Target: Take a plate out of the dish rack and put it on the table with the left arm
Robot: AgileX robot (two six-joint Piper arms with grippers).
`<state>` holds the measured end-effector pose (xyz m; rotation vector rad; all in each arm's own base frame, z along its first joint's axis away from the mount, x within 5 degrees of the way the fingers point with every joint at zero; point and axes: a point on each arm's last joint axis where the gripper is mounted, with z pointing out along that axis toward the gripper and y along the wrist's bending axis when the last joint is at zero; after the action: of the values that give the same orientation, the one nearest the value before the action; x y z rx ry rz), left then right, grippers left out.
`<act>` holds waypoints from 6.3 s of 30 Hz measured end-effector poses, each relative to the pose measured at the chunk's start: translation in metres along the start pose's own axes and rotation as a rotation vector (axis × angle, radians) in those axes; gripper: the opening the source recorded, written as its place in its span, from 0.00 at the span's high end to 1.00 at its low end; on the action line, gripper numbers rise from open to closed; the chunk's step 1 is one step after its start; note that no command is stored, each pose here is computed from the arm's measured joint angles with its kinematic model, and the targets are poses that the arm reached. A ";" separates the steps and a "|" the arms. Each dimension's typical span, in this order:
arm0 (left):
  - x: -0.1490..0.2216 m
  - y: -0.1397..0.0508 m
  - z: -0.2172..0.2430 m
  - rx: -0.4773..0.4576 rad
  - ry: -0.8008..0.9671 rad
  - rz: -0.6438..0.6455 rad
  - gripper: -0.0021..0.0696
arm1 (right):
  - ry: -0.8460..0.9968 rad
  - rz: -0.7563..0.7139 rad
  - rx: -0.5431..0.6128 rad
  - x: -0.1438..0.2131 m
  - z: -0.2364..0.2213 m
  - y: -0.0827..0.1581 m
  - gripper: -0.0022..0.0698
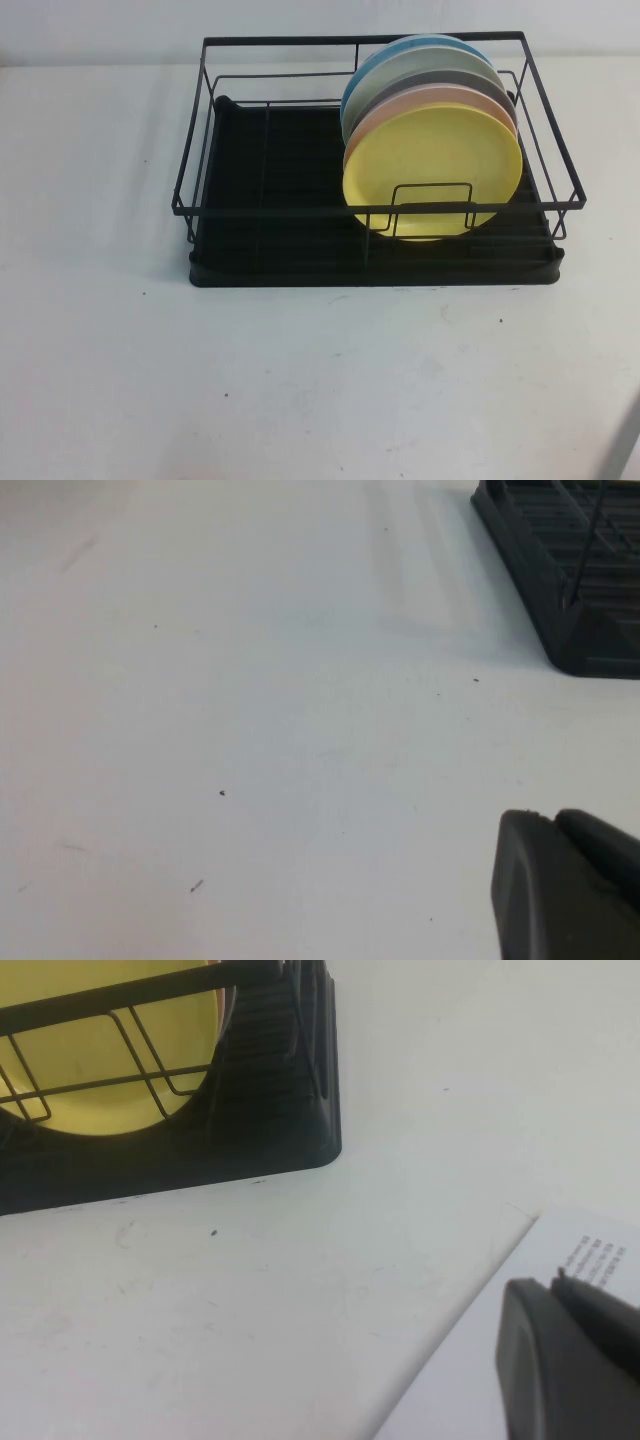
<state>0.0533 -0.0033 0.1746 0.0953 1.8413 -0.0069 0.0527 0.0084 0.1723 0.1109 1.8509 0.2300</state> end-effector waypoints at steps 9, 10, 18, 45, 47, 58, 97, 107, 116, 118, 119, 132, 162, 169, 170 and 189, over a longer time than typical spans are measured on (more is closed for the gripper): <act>0.000 0.000 0.000 0.000 0.000 0.000 0.97 | 0.000 0.000 0.000 0.000 0.000 0.000 1.00; 0.000 0.000 0.000 0.000 0.000 0.000 0.97 | 0.000 0.000 0.000 0.000 0.000 0.000 1.00; 0.000 0.000 0.000 -0.001 0.000 0.002 0.98 | 0.000 0.000 0.000 0.000 0.000 0.000 1.00; -0.038 0.007 -0.008 0.147 -0.432 -1.031 0.98 | 0.000 0.000 0.000 0.000 0.000 0.000 1.00; -0.039 0.003 -0.009 0.161 -0.368 -0.942 0.97 | 0.000 0.000 0.000 0.000 0.000 0.000 1.00; -0.158 -0.025 -0.013 0.361 0.096 -0.088 0.97 | 0.000 0.000 0.000 0.000 0.000 0.000 1.00; -0.253 -0.201 0.245 0.977 0.109 0.696 0.32 | 0.000 0.000 0.000 0.000 0.000 0.000 1.00; -0.236 -0.217 0.271 0.963 0.023 0.686 0.31 | 0.000 0.000 0.000 0.000 0.000 0.000 1.00; -0.222 -0.228 0.286 0.964 -0.022 0.695 0.31 | 0.000 0.000 0.000 0.000 0.000 0.000 1.00; -0.218 -0.229 0.292 0.946 -0.024 0.702 0.31 | 0.000 0.000 0.000 0.000 0.000 0.000 1.00; -0.217 -0.229 0.294 0.936 -0.028 0.702 0.31 | 0.000 0.000 0.000 0.000 0.000 0.000 1.00; -0.189 -0.238 0.319 0.900 -0.003 0.655 0.32 | 0.000 0.000 0.000 0.000 0.000 0.000 1.00; -0.317 -0.185 0.143 1.123 0.158 0.291 0.87 | 0.000 0.000 0.000 0.000 0.000 0.000 1.00; -0.270 -0.183 0.138 1.199 0.541 0.255 0.87 | 0.000 0.000 0.000 0.000 0.000 0.000 1.00; -0.258 -0.184 0.140 1.208 0.585 0.234 0.87 | 0.000 0.000 0.000 0.000 0.000 0.000 1.00; -0.081 -0.149 0.207 0.852 0.761 -0.220 0.86 | 0.000 0.000 0.000 0.000 0.000 0.000 1.00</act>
<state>0.2637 -0.1679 0.1895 0.5466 2.4720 -1.0349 0.0527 0.0084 0.1723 0.1109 1.8509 0.2300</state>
